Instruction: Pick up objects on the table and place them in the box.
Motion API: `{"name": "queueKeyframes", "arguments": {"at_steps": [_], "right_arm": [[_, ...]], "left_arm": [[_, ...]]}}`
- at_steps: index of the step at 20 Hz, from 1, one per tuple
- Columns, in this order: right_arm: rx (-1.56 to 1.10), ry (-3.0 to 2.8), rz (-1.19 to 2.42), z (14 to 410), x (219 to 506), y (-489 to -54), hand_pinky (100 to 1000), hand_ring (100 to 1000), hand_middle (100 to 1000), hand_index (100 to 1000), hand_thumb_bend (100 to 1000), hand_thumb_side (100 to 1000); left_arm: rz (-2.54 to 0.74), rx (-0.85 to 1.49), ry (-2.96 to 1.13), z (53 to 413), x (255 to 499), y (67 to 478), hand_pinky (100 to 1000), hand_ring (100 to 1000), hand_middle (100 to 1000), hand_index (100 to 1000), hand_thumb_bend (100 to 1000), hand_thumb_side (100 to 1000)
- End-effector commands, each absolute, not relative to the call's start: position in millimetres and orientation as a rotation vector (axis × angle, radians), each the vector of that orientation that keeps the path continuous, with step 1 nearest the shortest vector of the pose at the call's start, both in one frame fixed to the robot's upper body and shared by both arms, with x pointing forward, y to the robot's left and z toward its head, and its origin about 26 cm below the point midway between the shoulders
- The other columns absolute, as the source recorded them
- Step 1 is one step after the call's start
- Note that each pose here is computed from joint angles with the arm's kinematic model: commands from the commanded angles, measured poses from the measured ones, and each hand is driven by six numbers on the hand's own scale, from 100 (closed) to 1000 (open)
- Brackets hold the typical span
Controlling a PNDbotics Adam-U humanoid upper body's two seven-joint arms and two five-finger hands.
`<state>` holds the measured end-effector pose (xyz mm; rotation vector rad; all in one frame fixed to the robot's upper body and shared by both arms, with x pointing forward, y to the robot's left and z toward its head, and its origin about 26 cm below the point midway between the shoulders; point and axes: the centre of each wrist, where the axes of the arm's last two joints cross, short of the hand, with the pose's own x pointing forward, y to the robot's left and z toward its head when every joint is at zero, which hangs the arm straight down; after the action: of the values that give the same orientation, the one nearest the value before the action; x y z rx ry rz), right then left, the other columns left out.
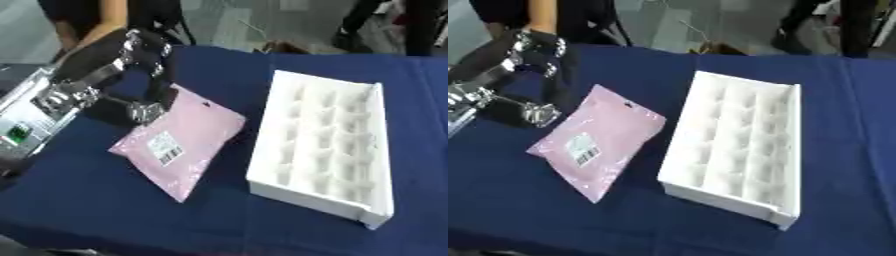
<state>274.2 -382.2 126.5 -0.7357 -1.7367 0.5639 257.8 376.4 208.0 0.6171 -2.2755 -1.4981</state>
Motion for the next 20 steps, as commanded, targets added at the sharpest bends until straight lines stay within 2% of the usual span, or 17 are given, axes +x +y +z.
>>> {"name": "queueKeyframes", "arguments": {"at_steps": [1, 2, 3, 4, 5, 6, 8, 9, 12, 13, 14, 15, 18, 19, 20], "right_arm": [[-0.773, -1.756, 0.592, 140, 274, -385, 590, 687, 802, 938, 100, 699], [-0.773, -1.756, 0.592, 140, 274, -385, 590, 687, 802, 938, 100, 699], [-0.773, -1.756, 0.592, 140, 274, -385, 590, 687, 802, 938, 100, 698], [-0.773, -1.756, 0.592, 140, 274, -385, 590, 687, 802, 938, 100, 698], [-0.772, -1.756, 0.592, 140, 274, -385, 590, 687, 802, 938, 100, 698], [-0.772, -1.756, 0.593, 140, 274, -385, 590, 687, 802, 938, 100, 698], [-0.773, -1.756, 0.592, 140, 274, -385, 590, 687, 802, 938, 100, 690], [-0.773, -1.755, 0.592, 140, 274, -386, 590, 687, 802, 938, 100, 688], [-0.773, -1.755, 0.591, 140, 274, -386, 590, 687, 802, 938, 100, 688], [-0.772, -1.755, 0.591, 140, 274, -385, 590, 687, 802, 938, 100, 688], [-0.772, -1.754, 0.592, 140, 274, -386, 590, 687, 802, 938, 100, 688], [-0.772, -1.754, 0.593, 140, 274, -386, 590, 687, 802, 938, 100, 687], [-0.773, -1.751, 0.598, 140, 274, -386, 590, 687, 802, 938, 100, 687], [-0.775, -1.750, 0.599, 140, 274, -386, 590, 687, 802, 938, 100, 687], [-0.776, -1.749, 0.601, 140, 274, -387, 589, 686, 802, 938, 100, 689]], "left_arm": [[-1.569, 0.668, -2.286, 220, 257, 378, 645, 464, 447, 355, 100, 273], [-1.590, 0.680, -2.282, 221, 257, 378, 660, 478, 459, 379, 100, 271], [-1.612, 0.692, -2.272, 221, 257, 378, 679, 508, 494, 445, 100, 264], [-1.646, 0.704, -2.249, 221, 257, 378, 715, 560, 556, 534, 100, 257], [-1.673, 0.716, -2.230, 220, 257, 378, 787, 666, 659, 635, 100, 253], [-1.705, 0.736, -2.203, 221, 257, 378, 810, 718, 712, 680, 100, 250], [-1.743, 0.798, -2.157, 223, 257, 379, 851, 829, 816, 820, 100, 379], [-1.757, 0.835, -2.135, 224, 257, 379, 846, 840, 819, 839, 100, 411], [-1.807, 0.917, -2.060, 223, 257, 379, 833, 855, 817, 810, 100, 534], [-1.827, 0.938, -2.035, 223, 257, 379, 838, 856, 813, 815, 100, 602], [-1.857, 0.954, -2.009, 224, 257, 379, 866, 885, 829, 822, 100, 718], [-1.883, 0.968, -1.986, 224, 257, 379, 873, 900, 838, 830, 100, 748], [-2.096, 1.017, -1.810, 235, 257, 382, 885, 954, 880, 887, 567, 825], [-2.159, 1.041, -1.744, 240, 257, 382, 872, 957, 896, 907, 655, 850], [-2.210, 1.042, -1.678, 242, 256, 383, 842, 942, 908, 934, 649, 862]]}}
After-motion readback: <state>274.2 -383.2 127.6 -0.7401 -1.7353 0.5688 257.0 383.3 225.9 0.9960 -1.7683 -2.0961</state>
